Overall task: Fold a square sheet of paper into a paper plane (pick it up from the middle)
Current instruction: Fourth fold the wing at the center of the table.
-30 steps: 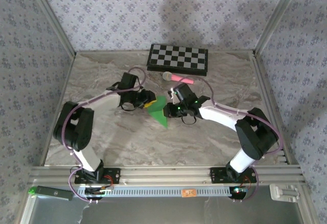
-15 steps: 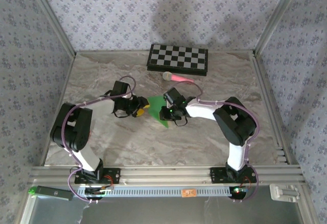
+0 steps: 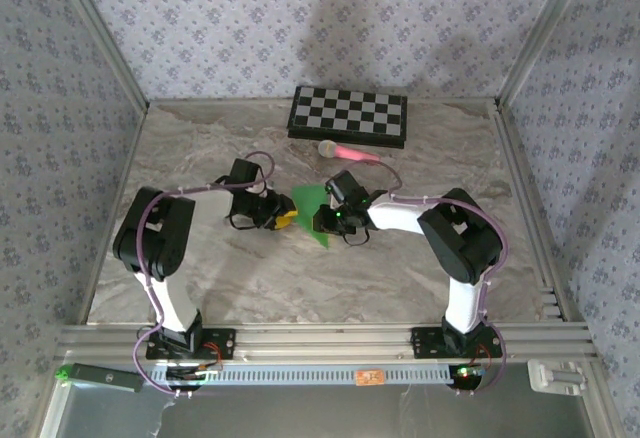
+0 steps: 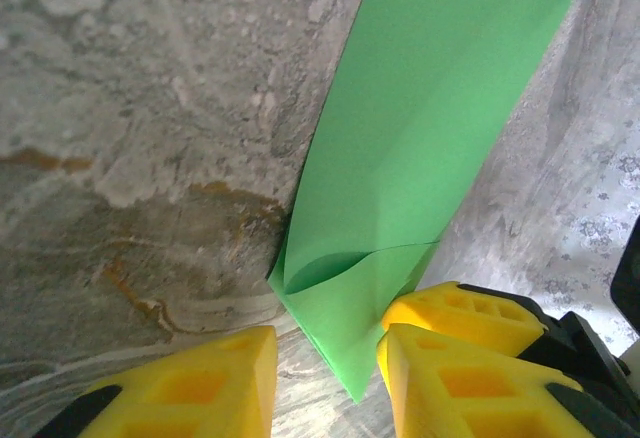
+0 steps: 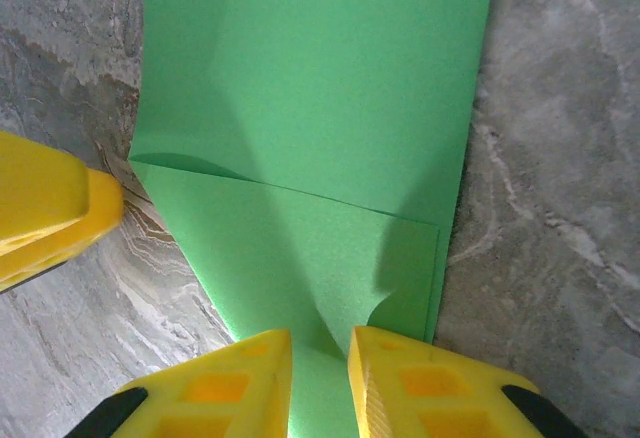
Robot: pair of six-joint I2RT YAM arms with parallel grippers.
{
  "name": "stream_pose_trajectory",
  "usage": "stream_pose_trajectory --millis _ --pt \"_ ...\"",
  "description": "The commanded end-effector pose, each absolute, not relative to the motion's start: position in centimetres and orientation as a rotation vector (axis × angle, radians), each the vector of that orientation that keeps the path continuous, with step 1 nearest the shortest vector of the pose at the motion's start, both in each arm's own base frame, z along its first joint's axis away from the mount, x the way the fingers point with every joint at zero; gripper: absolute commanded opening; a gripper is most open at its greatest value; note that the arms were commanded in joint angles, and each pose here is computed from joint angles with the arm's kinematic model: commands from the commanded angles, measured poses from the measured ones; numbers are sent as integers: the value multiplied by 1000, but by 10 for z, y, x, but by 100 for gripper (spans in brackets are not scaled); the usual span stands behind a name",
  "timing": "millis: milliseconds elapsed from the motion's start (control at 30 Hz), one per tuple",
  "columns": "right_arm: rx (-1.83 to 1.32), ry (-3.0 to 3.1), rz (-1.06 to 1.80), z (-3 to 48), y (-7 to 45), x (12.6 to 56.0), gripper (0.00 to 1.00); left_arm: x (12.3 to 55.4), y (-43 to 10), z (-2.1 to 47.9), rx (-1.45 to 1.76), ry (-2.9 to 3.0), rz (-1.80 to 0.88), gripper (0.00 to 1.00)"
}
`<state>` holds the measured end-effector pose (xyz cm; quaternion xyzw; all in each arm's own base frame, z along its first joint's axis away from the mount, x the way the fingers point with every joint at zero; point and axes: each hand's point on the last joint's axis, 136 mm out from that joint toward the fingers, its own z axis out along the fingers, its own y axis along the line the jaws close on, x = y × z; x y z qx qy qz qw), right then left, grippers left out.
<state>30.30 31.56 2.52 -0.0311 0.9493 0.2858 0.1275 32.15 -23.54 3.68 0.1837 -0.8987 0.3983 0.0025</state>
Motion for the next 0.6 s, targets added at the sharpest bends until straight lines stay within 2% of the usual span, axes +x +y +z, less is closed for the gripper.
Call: stream_pose_trajectory --millis 0,200,400,567 --pt "-30 2862 736 -1 295 290 25 324 -242 37 529 -2803 1263 33" --pt "-30 2872 738 -3 295 289 25 325 -243 30 534 -2801 1243 32" --pt "-33 2880 740 -5 294 287 25 327 -248 33 501 -2793 1269 25" --pt "-30 2877 745 -5 293 287 25 330 -252 41 467 -2800 1309 25"
